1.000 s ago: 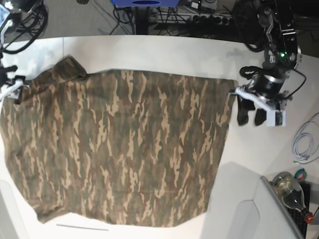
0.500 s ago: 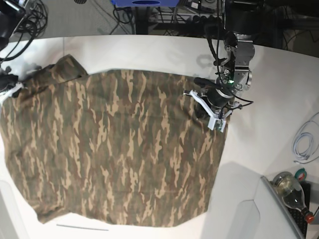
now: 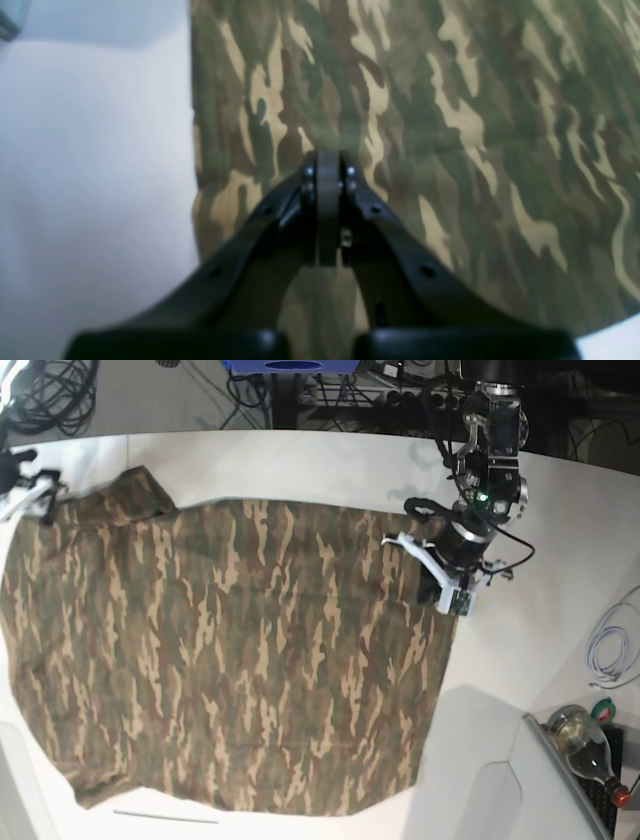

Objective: Layout the t-shirt on the table in an organized manner, then fold the t-shirt properly
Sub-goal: 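Release the shirt and regrasp its corner with the right gripper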

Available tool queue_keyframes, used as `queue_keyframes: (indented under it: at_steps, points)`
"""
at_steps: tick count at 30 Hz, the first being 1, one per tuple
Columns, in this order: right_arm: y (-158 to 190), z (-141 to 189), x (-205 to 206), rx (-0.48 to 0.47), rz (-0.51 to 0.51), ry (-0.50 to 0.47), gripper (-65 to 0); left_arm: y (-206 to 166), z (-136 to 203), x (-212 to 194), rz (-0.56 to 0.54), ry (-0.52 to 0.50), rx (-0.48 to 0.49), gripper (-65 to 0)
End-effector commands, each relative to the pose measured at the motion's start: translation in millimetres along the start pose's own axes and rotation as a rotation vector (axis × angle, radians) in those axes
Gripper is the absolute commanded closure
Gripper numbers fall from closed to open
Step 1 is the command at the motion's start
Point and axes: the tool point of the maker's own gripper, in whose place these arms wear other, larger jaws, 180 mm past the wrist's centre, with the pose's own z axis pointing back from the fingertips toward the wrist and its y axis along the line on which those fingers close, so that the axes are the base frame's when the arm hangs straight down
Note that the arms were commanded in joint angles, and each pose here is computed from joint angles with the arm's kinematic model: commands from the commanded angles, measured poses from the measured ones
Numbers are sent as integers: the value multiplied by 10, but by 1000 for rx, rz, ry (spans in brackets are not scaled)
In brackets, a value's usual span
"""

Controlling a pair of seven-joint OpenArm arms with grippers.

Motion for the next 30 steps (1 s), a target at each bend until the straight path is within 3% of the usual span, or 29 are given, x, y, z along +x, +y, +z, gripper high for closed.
queue_keyframes:
  at_steps: [1,5,10,17,21,22,24,27,30]
  points:
    - [75,35,67,32,-29,-51,-513,21,23,37,-2,-19,4,0]
    - [239,-100,-238,105,-124,11,-515,7,8,-166,11,29,0,0]
    - [353,-270,-407,150,-173,65,-515,-3,-18,-318,23,67,-4,0]
    - [833,-381,-485,272,-95,117,-515,-3,-55,-475,35,108,-8,0]
    - [917,-388,-509,292,-83,128,-500,42,-49,-546,25,127,-5,0]
    - [918,-387,-514,293,-82,131,-464,64,-45,-565,23,132,-2,0]
    - [899,-380,-525,288,-82,134,-317,73,-43,-596,24,140,-1,0]
    - [852,-322,-582,276,-73,141,0,136,-31,-601,11,143,6,0]
    - [820,-247,-649,266,-49,179,-32,180,-22,-610,2,147,11,0]
